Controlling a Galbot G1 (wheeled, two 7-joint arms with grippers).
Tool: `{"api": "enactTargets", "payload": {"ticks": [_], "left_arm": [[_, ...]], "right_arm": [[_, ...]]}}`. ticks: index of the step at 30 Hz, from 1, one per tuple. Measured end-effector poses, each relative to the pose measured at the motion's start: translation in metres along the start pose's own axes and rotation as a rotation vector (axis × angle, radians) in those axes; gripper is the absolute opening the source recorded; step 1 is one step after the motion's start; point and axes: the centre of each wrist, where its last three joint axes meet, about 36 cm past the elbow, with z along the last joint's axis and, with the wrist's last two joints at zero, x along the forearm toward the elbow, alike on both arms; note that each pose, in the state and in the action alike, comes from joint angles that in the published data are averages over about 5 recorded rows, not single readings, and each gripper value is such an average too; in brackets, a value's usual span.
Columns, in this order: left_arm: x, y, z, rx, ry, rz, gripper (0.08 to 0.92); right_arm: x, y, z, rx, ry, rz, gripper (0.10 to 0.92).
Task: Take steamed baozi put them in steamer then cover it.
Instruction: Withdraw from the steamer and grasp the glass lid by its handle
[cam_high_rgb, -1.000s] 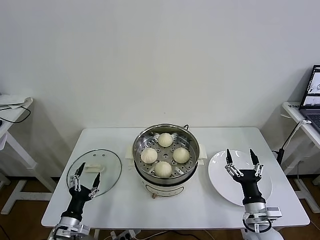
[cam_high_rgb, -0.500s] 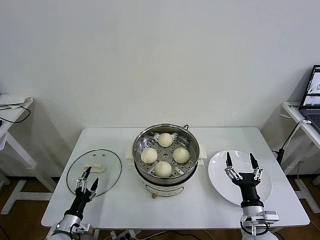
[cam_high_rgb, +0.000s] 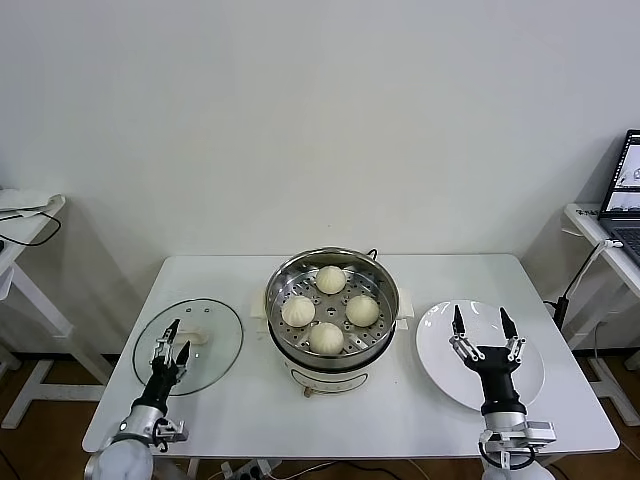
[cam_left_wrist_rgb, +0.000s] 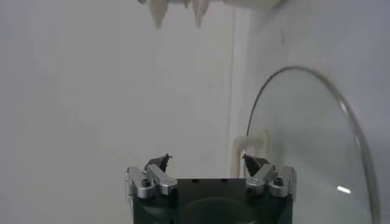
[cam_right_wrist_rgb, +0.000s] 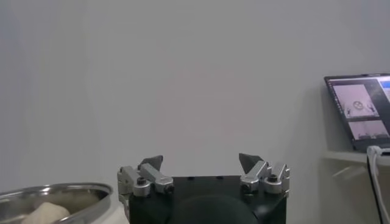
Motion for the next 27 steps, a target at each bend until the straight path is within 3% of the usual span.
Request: {"api": "enactTargets", "payload": {"ticks": [23,27], "left_arm": [[-0.051,-0.011,0.001,-0.026,0.051,-0.003,0.822],[-0.055,-0.014,0.002,-0.026,0.059,-0.002,0.756]], "right_arm": [[0.000,-0.005,0.014,0.021,0.016,-0.002,0.823],[0.001,-0.005,0.017,0.025,0.018,-0.002,0.823]]}}
